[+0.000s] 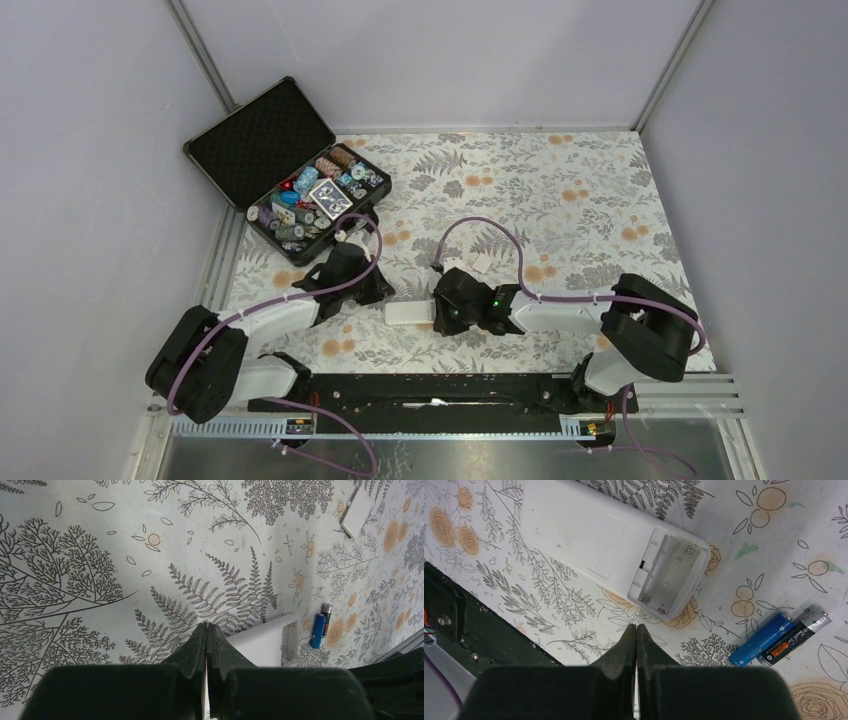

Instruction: Load the batteries into the remote control

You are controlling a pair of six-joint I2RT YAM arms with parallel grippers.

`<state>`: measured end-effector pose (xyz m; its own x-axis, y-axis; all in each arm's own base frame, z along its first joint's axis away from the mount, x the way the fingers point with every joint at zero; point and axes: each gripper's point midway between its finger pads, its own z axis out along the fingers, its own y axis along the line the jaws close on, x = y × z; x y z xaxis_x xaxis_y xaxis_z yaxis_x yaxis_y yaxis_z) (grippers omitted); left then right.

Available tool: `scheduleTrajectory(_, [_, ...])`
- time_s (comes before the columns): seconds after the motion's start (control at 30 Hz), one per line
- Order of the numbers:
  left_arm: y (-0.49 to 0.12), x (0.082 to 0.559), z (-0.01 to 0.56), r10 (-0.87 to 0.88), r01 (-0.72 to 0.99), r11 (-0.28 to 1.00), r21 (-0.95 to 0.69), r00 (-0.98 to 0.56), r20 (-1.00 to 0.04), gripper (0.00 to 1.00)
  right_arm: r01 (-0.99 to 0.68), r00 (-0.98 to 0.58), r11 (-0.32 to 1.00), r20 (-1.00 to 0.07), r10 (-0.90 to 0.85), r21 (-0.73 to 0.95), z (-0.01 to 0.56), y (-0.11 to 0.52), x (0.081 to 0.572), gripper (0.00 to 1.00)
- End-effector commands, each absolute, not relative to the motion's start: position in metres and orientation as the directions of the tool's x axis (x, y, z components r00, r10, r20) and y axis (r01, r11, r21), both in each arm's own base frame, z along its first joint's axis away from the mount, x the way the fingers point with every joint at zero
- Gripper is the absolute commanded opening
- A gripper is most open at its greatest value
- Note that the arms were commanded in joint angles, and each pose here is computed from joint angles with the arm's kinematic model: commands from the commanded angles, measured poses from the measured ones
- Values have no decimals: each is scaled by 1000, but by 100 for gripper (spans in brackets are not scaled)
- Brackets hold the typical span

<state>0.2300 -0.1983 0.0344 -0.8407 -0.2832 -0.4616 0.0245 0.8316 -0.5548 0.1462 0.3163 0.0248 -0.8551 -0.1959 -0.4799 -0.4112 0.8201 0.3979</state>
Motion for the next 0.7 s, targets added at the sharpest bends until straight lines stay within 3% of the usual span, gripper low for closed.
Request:
scheduleTrajectory(0.0, [-207,249,50,-288,76,820,-567,-801,-524,0,-409,-839,822,-518,-168,396,31,329,157,0])
scheduleTrajectory(0.67, [-213,203,20,-190,96,796,-598,-898,-397,0,-375,-804,896,-565,-188,236,21,317,184,0])
